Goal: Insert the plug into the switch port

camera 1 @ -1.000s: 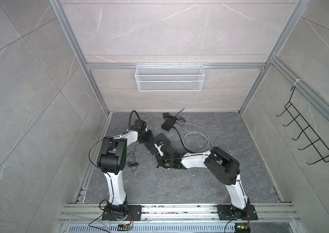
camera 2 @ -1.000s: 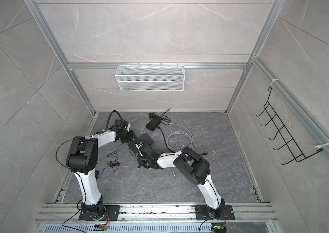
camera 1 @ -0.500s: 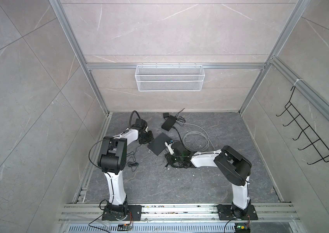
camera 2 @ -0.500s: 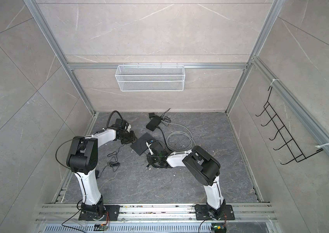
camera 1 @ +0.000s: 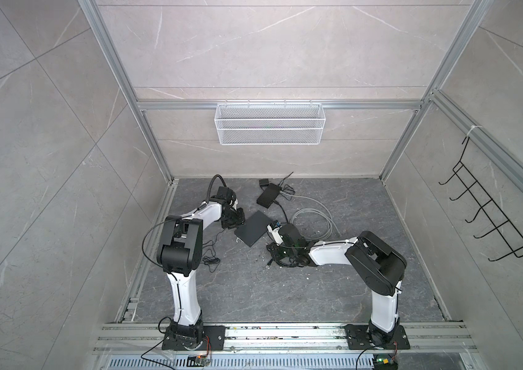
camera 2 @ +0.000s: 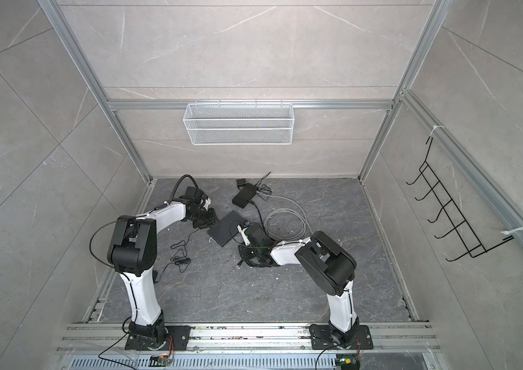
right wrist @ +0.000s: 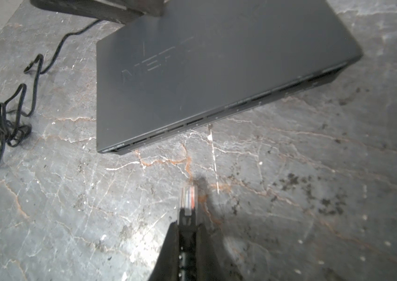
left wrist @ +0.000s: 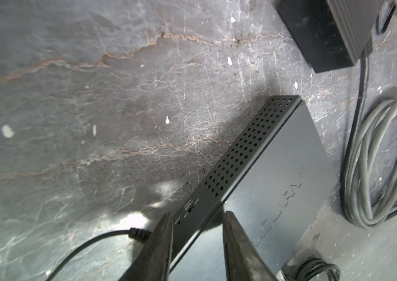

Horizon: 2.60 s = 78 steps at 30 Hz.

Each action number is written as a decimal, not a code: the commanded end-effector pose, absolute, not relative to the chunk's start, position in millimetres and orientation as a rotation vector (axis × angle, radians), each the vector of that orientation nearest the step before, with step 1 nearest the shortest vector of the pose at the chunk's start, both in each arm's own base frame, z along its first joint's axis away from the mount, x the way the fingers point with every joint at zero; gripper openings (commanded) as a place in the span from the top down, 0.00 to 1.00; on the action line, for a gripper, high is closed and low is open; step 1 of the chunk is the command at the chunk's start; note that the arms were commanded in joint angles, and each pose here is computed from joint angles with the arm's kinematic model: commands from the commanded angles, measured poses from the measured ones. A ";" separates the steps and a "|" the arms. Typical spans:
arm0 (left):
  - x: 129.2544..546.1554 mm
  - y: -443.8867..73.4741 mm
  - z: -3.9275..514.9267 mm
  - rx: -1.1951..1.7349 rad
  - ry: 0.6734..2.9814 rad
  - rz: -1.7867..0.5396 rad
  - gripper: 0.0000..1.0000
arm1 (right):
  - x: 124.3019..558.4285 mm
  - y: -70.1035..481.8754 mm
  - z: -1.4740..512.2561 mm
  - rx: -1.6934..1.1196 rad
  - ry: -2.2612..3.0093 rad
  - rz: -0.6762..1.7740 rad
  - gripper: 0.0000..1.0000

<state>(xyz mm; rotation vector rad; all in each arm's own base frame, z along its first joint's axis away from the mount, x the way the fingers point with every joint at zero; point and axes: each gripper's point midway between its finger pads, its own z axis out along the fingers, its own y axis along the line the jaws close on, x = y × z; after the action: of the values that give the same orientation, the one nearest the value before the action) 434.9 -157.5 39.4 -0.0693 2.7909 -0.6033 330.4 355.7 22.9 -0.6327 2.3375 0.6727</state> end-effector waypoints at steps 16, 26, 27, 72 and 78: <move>423.7 -177.7 16.5 0.075 2.846 -0.597 0.60 | 335.8 382.7 23.1 -0.700 2.261 0.801 0.96; 416.1 -176.8 6.9 0.096 2.877 -0.550 0.60 | 349.6 390.5 21.7 -0.684 2.221 0.784 0.97; 415.3 -176.5 6.3 0.096 2.879 -0.549 0.60 | 350.9 392.2 21.4 -0.685 2.219 0.786 0.97; 380.3 -177.0 -4.5 0.016 2.964 -0.567 0.64 | 335.7 415.3 13.9 -0.774 2.077 0.919 0.98; 378.2 -178.1 -5.7 0.015 2.970 -0.581 0.65 | 346.9 404.6 -4.6 -0.711 2.156 0.809 0.99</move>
<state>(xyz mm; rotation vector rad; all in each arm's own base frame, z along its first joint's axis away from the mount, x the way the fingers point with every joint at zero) 449.6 -175.0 36.8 0.0425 2.6797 -0.5762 347.5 400.7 24.2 -0.7000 2.0965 0.8762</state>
